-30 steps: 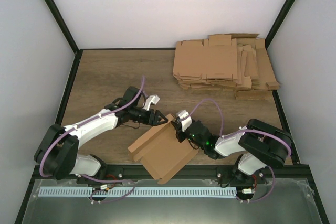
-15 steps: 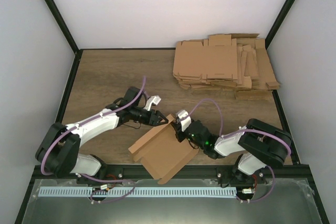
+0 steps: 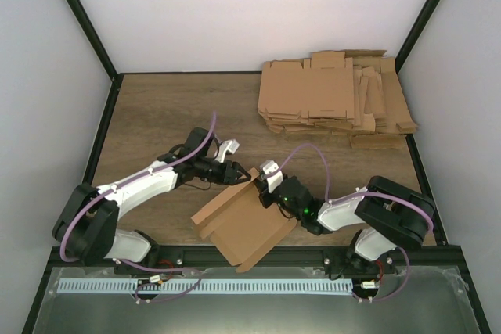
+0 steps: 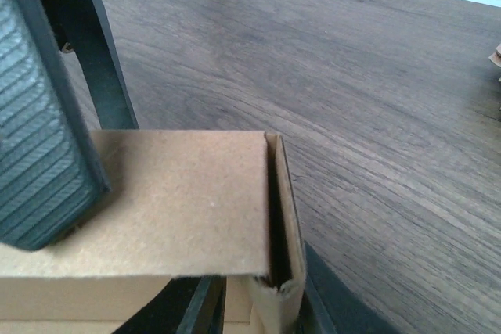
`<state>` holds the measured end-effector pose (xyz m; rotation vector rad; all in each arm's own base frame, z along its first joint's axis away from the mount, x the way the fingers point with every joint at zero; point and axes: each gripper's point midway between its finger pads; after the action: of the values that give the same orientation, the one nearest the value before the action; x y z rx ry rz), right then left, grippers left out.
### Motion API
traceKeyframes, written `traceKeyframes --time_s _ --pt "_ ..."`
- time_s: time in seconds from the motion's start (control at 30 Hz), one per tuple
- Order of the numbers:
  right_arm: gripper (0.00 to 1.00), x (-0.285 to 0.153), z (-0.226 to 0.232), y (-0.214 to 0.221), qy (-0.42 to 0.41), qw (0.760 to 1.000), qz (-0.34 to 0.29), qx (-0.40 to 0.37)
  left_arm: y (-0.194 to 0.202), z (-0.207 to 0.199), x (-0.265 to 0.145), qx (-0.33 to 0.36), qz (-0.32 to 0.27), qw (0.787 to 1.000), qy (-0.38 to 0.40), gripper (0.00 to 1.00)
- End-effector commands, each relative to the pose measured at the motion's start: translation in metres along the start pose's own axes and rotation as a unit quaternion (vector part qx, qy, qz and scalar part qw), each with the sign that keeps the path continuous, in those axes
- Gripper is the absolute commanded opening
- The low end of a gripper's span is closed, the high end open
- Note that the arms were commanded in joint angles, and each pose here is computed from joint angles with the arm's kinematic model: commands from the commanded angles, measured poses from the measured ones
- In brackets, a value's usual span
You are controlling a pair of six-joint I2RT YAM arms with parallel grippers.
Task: Fold the paper box
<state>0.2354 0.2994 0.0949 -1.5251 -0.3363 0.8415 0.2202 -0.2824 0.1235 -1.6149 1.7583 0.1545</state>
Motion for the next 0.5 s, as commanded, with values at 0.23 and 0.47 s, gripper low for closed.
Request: traceKeyframes --time_s 0.23,0.47 --pt "0.34 -0.014 -0.002 -0.022 0.004 0.999 -0.040 0.005 -0.006 0.010 0.001 -0.021 -0.011 0.999 -0.027 0.48" --pt "0.25 -0.014 0.003 -0.026 -0.007 0.999 -0.045 -0.016 -0.007 0.008 0.000 -0.018 -0.008 1.000 -0.024 0.48"
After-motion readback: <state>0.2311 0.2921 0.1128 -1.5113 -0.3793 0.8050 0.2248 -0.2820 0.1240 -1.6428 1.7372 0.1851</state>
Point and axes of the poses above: each gripper's point midway between its finger pads, its own x axis out along the fingers, its own z axis along the line the jaws close on, y = z × x, and after that the axes turned 2 degrees about x, right-handed
